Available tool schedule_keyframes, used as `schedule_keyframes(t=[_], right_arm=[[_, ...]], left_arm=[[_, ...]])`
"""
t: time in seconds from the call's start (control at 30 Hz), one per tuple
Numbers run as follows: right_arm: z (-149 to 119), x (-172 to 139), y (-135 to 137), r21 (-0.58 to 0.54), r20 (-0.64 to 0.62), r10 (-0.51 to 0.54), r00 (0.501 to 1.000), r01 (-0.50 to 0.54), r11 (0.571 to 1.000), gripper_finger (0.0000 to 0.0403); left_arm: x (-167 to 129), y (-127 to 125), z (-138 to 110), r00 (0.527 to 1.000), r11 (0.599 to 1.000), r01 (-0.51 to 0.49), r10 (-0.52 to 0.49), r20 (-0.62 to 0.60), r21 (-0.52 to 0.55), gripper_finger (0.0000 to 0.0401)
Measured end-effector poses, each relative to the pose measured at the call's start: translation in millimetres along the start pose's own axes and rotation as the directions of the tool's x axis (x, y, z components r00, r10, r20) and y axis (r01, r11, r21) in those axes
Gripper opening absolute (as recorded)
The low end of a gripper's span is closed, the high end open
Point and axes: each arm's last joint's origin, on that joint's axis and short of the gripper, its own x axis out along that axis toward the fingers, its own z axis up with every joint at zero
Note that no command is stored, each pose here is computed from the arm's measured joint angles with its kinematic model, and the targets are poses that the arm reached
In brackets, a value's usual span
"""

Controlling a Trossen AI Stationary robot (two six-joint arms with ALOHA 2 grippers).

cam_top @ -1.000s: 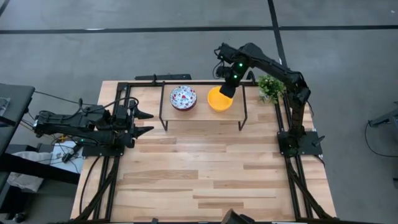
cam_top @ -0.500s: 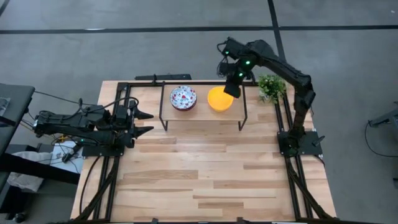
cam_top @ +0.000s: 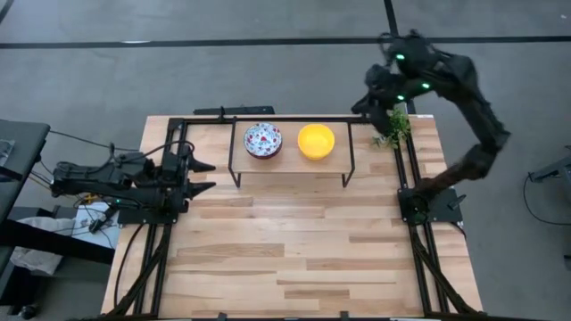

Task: Pick & Place Mini bowls
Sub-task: Return to Home Position

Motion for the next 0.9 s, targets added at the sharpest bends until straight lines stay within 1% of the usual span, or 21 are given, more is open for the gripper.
schedule_keyframes(t=[0.1, 0.23, 0.33, 0.5, 0.6, 0.7, 0.83, 0.9], right_arm=[[-13.8, -13.4, 12.5, 0.006, 0.076, -0.037, 0.996, 0.037, 0.999, 0.0000], [-45.4, -12.4, 25.5, 0.049, 0.143, -0.063, 0.988, 0.057, 0.997, 0.0000], [-75.6, -2.8, 34.7, 0.064, 0.206, -0.045, 0.978, 0.032, 0.997, 0.0000], [-126.0, 22.9, 45.1, 0.080, 0.348, -0.028, 0.937, 0.000, 0.997, 0.0000], [-154.2, 37.9, 49.4, 0.089, 0.412, -0.017, 0.911, -0.021, 0.996, 0.0000], [-182.1, 49.7, 53.3, 0.112, 0.445, 0.001, 0.896, -0.056, 0.992, 0.0000], [-213.6, 58.3, 55.6, 0.169, 0.490, -0.038, 0.871, -0.052, 0.984, 0.0000], [-227.0, 59.2, 56.9, 0.172, 0.512, -0.046, 0.858, -0.050, 0.984, 0.0000]], left_arm=[[-1.8, 1.3, -11.1, 1.000, 1.000, 0.000, 0.000, 0.004, -0.011, 0.0227], [-6.1, 2.8, -19.8, 0.999, 1.000, 0.005, -0.004, 0.049, -0.021, 0.0227], [-10.0, 3.9, -25.5, 0.998, 1.000, 0.007, -0.005, 0.070, -0.024, 0.0227], [-11.9, 5.4, -38.9, 0.998, 1.000, 0.007, -0.005, 0.069, -0.027, 0.0227], [-11.7, 5.7, -43.2, 0.998, 0.999, 0.008, -0.005, 0.067, -0.048, 0.0227], [-11.7, 5.3, -43.3, 0.997, 0.999, 0.024, -0.020, 0.071, -0.047, 0.0227], [-11.7, 5.2, -43.4, 0.997, 0.999, 0.026, -0.023, 0.071, -0.046, 0.0227], [-11.7, 5.2, -43.4, 0.997, 0.999, 0.026, -0.023, 0.071, -0.046, 0.0227]])
